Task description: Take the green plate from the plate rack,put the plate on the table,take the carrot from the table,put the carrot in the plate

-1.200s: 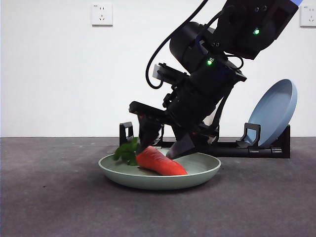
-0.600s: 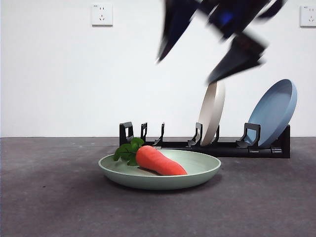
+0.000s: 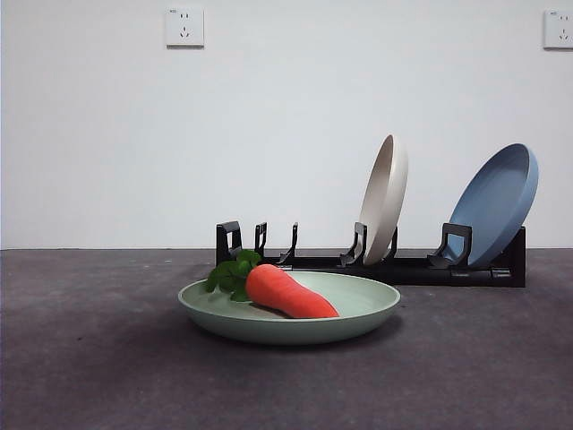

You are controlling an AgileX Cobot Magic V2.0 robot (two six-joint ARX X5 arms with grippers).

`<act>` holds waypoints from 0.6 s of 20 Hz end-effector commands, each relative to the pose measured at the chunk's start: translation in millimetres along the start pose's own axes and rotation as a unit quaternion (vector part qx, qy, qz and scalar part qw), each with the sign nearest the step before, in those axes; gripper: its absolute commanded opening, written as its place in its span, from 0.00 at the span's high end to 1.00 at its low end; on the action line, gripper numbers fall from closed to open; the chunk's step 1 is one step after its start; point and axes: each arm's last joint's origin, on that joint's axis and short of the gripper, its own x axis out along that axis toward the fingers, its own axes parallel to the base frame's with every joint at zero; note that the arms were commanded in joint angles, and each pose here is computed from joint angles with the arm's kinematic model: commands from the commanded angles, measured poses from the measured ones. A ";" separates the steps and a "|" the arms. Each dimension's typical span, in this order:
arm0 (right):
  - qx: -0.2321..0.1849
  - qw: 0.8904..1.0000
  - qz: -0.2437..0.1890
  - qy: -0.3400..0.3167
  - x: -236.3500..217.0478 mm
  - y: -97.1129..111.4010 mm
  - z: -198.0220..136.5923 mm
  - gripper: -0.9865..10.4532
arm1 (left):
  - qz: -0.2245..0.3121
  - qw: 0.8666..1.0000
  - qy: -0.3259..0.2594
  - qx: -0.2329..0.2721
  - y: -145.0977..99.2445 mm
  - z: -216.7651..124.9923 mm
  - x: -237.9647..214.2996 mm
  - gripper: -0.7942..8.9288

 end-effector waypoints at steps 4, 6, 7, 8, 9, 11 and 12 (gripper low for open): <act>-0.011 1.000 0.004 -0.014 -5.4 0.2 -4.1 0.94 | -0.002 1.000 0.002 -0.002 -0.5 -0.9 0.3 0.93; -0.016 1.000 0.004 -0.016 -5.8 0.2 -4.4 0.92 | -0.002 1.000 0.002 -0.002 -0.5 -0.9 0.3 0.93; -0.016 1.000 0.004 -0.015 -5.8 0.2 -4.3 0.92 | -0.002 1.000 0.002 -0.002 -0.5 -0.9 0.3 0.93; -0.016 1.000 0.003 -0.016 -5.8 0.2 -4.3 0.92 | -0.002 1.000 0.002 -0.002 -0.5 -0.9 0.3 0.93; -0.016 1.000 0.002 -0.017 -5.8 0.1 -4.1 0.92 | -0.001 1.000 0.002 -0.002 -0.5 -0.9 0.3 0.92; -0.016 1.000 0.002 -0.017 -5.8 0.1 -4.1 0.91 | -0.001 1.000 0.002 -0.002 -0.5 -1.0 0.3 0.92; -0.016 1.000 0.002 -0.017 -5.8 0.1 -4.1 0.91 | 0.000 1.000 0.002 -0.002 -0.4 -1.0 0.3 0.92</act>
